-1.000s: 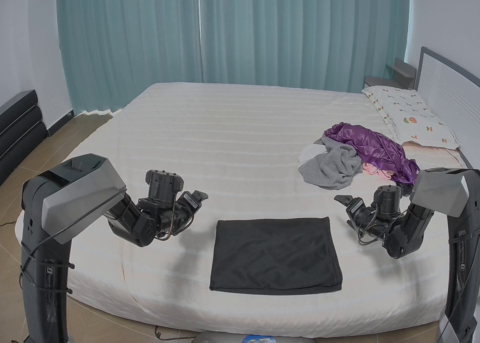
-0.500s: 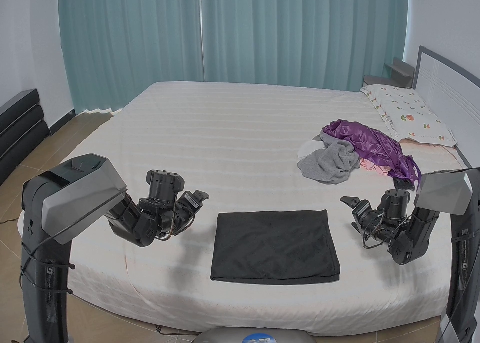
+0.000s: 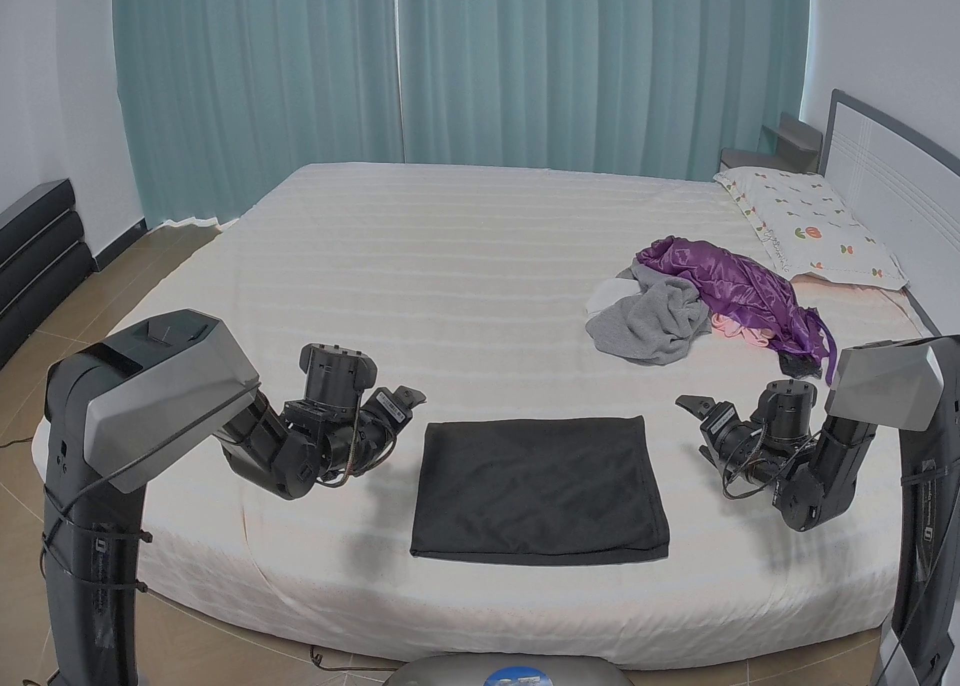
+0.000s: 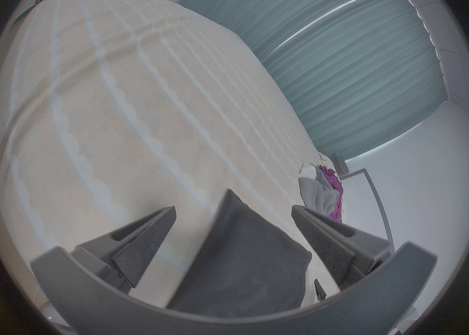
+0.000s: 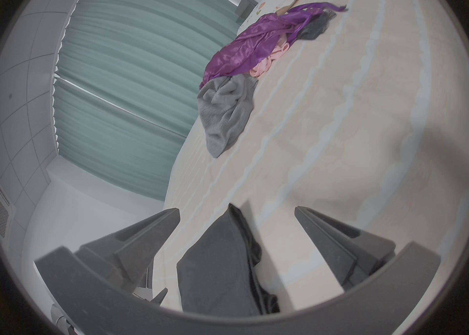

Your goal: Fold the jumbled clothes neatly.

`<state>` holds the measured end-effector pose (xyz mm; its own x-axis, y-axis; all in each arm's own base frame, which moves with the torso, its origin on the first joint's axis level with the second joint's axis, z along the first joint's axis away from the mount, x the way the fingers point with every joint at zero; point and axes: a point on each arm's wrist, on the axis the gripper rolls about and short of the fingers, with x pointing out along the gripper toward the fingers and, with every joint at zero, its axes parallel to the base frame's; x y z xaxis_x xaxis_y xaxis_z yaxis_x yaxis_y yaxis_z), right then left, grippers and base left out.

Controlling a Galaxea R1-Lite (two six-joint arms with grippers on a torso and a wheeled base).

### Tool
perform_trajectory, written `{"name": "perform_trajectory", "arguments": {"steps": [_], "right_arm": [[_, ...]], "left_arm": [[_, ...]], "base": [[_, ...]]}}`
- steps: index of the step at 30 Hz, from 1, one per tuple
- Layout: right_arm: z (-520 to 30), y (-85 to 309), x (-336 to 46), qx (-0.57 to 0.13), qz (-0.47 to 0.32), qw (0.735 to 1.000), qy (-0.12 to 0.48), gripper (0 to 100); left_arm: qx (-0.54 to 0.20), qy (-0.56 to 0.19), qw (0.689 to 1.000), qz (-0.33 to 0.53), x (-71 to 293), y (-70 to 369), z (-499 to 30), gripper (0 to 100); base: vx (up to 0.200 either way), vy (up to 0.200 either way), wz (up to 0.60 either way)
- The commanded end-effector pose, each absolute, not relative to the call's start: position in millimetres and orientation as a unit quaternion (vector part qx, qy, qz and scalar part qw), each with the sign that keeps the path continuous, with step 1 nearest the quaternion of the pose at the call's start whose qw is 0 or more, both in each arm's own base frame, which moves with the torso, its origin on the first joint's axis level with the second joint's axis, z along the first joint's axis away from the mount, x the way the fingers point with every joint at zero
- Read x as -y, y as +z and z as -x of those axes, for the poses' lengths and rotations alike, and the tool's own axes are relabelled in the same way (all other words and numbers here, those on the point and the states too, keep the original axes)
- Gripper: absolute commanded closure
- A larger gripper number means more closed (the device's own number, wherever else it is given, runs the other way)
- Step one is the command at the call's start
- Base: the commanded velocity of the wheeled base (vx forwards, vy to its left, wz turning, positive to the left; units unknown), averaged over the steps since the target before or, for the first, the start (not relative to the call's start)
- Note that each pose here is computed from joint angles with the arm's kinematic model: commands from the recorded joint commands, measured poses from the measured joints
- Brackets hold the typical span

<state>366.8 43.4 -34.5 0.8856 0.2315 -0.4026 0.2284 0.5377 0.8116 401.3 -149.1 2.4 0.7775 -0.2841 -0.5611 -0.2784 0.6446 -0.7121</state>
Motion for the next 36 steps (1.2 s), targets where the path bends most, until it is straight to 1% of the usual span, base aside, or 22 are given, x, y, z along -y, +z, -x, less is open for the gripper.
{"name": "perform_trajectory", "arguments": {"steps": [1, 3, 7, 9, 11, 12, 14, 15, 17, 26, 31, 32, 36], "right_arm": [[-366.7, -35.3, -43.1, -0.24, -0.481, 0.843, 0.0, 0], [-366.7, -35.3, -43.1, -0.24, -0.481, 0.843, 0.0, 0], [-366.7, -35.3, -43.1, -0.239, -0.48, 0.844, 0.0, 0], [-366.7, -35.3, -43.1, -0.239, -0.48, 0.844, 0.0, 0], [-366.5, -37.4, -43.1, -0.241, -0.478, 0.845, -0.001, 0], [-366.5, -37.4, -43.1, -0.241, -0.478, 0.845, -0.001, 0], [-366.9, -37.2, -43.1, -0.238, -0.475, 0.847, 0.002, 0], [-366.9, -37.2, -43.1, -0.238, -0.475, 0.847, 0.002, 0], [-366.7, -38.7, -43.6, -0.24, -0.475, 0.847, 0.002, 0], [-366.4, -39.3, -45.3, -0.241, -0.473, 0.847, 0.003, 0], [-366.4, -39.3, -45.3, -0.241, -0.473, 0.848, 0.003, 0], [-366.4, -39.8, -45.3, -0.242, -0.473, 0.847, 0.002, 0], [-366.4, -39.3, -45.3, -0.241, -0.473, 0.848, 0.003, 0]], "left_arm": [[-0.337, -0.003, 0.843, 0.419, 150.7, 0.6, -400.1, 0], [-0.339, -0.004, 0.845, 0.414, 151.2, -0.5, -399.5, 0], [-0.359, -0.009, 0.86, 0.363, 148.1, -10.5, -391.4, 0], [-0.359, -0.009, 0.86, 0.363, 148.1, -10.5, -391.4, 0], [-0.371, -0.023, 0.872, 0.319, 151.2, -16.5, -385.2, 0], [-0.371, -0.023, 0.872, 0.319, 151.2, -16.5, -385.2, 0], [-0.386, -0.034, 0.877, 0.284, 153.2, -25.4, -376.7, 0], [-0.386, -0.034, 0.877, 0.284, 153.2, -25.4, -376.7, 0], [-0.395, -0.044, 0.881, 0.256, 155.9, -31.1, -371.8, 0], [-0.403, -0.053, 0.885, 0.228, 161.9, -40.6, -367.8, 0], [-0.402, -0.053, 0.885, 0.228, 162.4, -41.0, -368.7, 0], [-0.401, -0.052, 0.886, 0.229, 162.0, -41.0, -369.6, 100], [-0.399, -0.051, 0.886, 0.232, 162.3, -39.9, -370.3, 100]], "base": [[0.0, 0.0, 0.0], [0.0, 0.0, 0.0], [0.0, 0.0, 0.0], [0.0, 0.0, 0.0], [0.0, 0.0, 0.0], [0.0, 0.0, 0.0], [0.0, 0.0, 0.0], [0.0, 0.0, 0.0], [0.0, 0.0, 0.0], [0.0, 0.0, 0.0], [0.0, 0.0, 0.0], [0.0, 0.0, 0.0], [0.0, 0.0, 0.0]]}}
